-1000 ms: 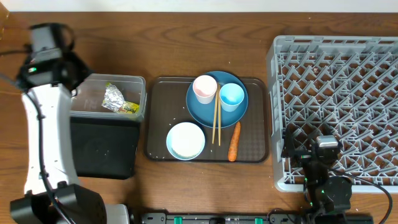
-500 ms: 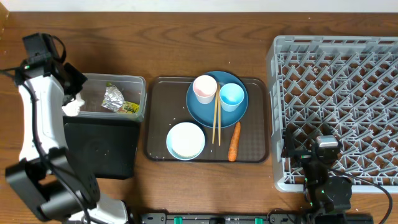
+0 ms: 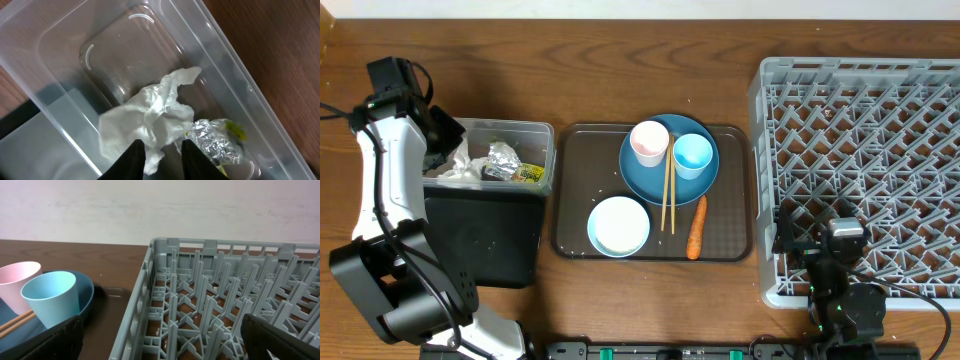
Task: Sort waste into correct bins and load items into the dishwasher rack
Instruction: 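Carry tissue with left gripper and release it into clear bin, then move left gripper back over the tray toward the rice bowl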
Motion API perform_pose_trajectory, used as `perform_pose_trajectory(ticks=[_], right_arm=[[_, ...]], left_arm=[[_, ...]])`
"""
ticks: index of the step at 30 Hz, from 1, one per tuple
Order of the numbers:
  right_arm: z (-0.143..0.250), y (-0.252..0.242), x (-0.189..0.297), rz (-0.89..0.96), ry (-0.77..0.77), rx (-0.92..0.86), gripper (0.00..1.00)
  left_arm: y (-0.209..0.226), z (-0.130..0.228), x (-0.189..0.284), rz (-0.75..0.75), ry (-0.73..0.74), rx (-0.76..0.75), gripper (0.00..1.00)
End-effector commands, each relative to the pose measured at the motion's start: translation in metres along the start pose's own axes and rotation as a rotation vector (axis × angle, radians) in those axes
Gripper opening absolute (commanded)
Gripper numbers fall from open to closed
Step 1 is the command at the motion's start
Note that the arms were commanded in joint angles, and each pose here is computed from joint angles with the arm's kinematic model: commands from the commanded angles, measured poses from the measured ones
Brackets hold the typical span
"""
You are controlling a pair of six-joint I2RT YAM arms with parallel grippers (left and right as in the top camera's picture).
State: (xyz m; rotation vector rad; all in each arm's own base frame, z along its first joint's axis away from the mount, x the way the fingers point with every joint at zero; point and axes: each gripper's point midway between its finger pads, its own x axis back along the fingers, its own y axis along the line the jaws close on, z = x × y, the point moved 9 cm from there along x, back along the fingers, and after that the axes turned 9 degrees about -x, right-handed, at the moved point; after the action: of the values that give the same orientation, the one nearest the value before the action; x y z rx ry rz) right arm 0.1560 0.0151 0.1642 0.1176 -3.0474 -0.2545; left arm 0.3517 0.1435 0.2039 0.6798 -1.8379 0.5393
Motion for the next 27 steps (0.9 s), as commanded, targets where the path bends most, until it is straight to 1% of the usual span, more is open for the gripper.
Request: perform_pose_trajectory(ticks=[1, 2, 4, 7, 9, 15, 17, 20, 22, 27], right_arm=[[0.001, -0.002, 0.000, 0.018, -0.001, -0.007, 0.99], [0.001, -0.002, 0.000, 0.018, 0.000, -0.007, 0.99], [0.001, -0.002, 0.000, 0.018, -0.001, -0.007, 0.99], [0.001, -0.002, 0.000, 0.018, 0.000, -0.007, 0.99], [0.001, -0.002, 0.000, 0.018, 0.000, -0.007, 0.99], [0.001, -0.002, 0.000, 0.018, 0.000, -0.007, 0.99], [0.001, -0.002, 0.000, 0.018, 0.000, -0.007, 0.99], [0.001, -0.002, 0.000, 0.018, 0.000, -0.007, 0.99], [0.001, -0.002, 0.000, 0.018, -0.001, -0.007, 0.99], [0.001, -0.002, 0.000, 0.018, -0.001, -0.007, 0.99]], left_arm=[[0.000, -0.001, 0.000, 0.001, -0.004, 0.007, 0.32], [0.000, -0.001, 0.001, 0.005, -0.007, 0.006, 0.36], [-0.004, -0.001, 0.003, 0.052, -0.004, -0.009, 0.38], [-0.016, 0.002, 0.016, 0.205, 0.017, -0.025, 0.40], [-0.025, 0.006, 0.032, 0.307, 0.019, -0.067, 0.42], [-0.046, 0.029, 0.088, 0.386, -0.053, -0.190, 0.45], [-0.055, 0.046, 0.110, 0.414, -0.060, -0.254, 0.47], [-0.065, 0.069, 0.127, 0.429, -0.031, -0.339, 0.48], [-0.070, 0.089, 0.134, 0.426, 0.020, -0.410, 0.49], [-0.070, 0.135, 0.132, 0.268, 0.173, -0.543, 0.49]])
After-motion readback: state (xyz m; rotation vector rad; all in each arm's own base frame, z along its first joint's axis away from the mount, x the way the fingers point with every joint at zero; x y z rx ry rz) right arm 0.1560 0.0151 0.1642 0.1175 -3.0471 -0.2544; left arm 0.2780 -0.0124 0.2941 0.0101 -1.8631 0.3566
